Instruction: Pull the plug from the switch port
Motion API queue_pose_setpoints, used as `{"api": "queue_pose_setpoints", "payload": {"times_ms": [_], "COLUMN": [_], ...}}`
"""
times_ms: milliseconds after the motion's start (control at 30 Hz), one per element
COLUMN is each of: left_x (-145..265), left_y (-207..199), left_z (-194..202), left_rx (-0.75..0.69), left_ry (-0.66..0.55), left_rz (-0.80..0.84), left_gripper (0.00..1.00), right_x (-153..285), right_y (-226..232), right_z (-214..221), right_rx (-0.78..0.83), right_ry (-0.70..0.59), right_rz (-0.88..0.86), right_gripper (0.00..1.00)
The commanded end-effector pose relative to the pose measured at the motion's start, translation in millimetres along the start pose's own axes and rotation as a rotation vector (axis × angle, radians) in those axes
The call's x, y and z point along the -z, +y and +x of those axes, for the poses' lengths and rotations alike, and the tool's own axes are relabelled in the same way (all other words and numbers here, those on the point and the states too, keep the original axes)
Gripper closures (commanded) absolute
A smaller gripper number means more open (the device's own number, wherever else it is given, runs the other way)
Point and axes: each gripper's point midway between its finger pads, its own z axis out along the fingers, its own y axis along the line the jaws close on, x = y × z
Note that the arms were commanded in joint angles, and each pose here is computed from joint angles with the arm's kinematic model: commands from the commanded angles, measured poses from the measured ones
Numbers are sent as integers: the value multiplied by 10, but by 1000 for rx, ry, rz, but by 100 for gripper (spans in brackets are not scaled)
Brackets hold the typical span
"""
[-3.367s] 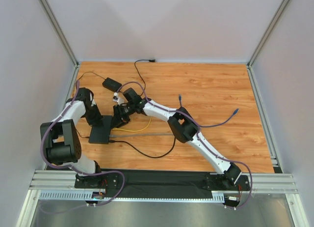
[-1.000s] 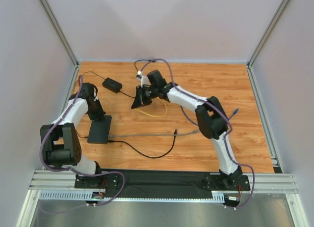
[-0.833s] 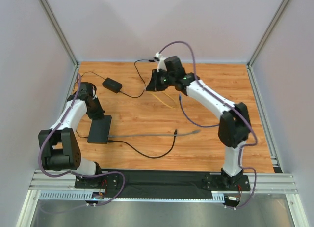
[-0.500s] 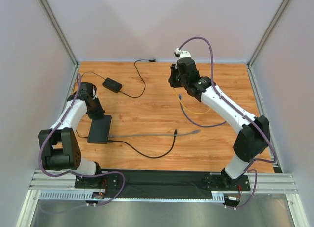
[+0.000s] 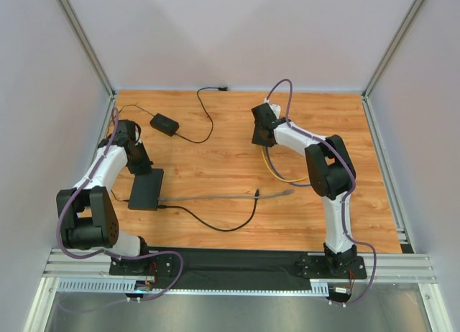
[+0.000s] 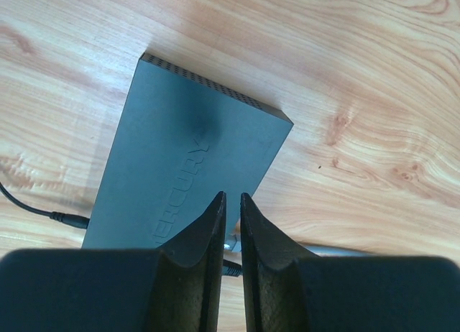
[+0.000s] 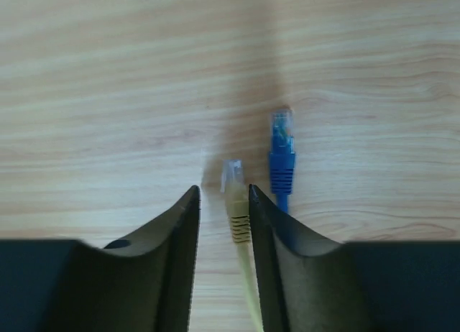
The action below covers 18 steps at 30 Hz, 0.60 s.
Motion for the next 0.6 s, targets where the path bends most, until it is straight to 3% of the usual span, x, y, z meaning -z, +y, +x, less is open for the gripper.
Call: {"api": "queue_pose_setpoints", "payload": {"times_ms": [0,133,167,233,300,433,567], "left_x": [-8,-4,-6,-16,-22,1,8], "left_y": [35,32,20,27,23,52,182], "left_z": [-34,-49,-47,-43,-42,-46,-33], "left_rx": [-4,4,7,13,17,23,61], "left_ry": [-4,-9,-7,-1,3,-5,-6], "left_rz": [-7,4,13,16,24,18,-23], "left_gripper": [79,79,79,79,79,79,79], "right_x": [83,164,281,424,523,814,981], "right_y": [239,278,315,347,415,994,1457], "right_z": [-353,-376,-495,-559,-545,-408,-149], "right_rx": [-83,-9,2,25,94,225,231], "right_ry": [-69,-84,-129,-168,-184,-155,-110], "right_rz": [-56,-82,-101,-129,-160,-445,-613], "right_gripper": [56,43,32,24,22,23,27]}}
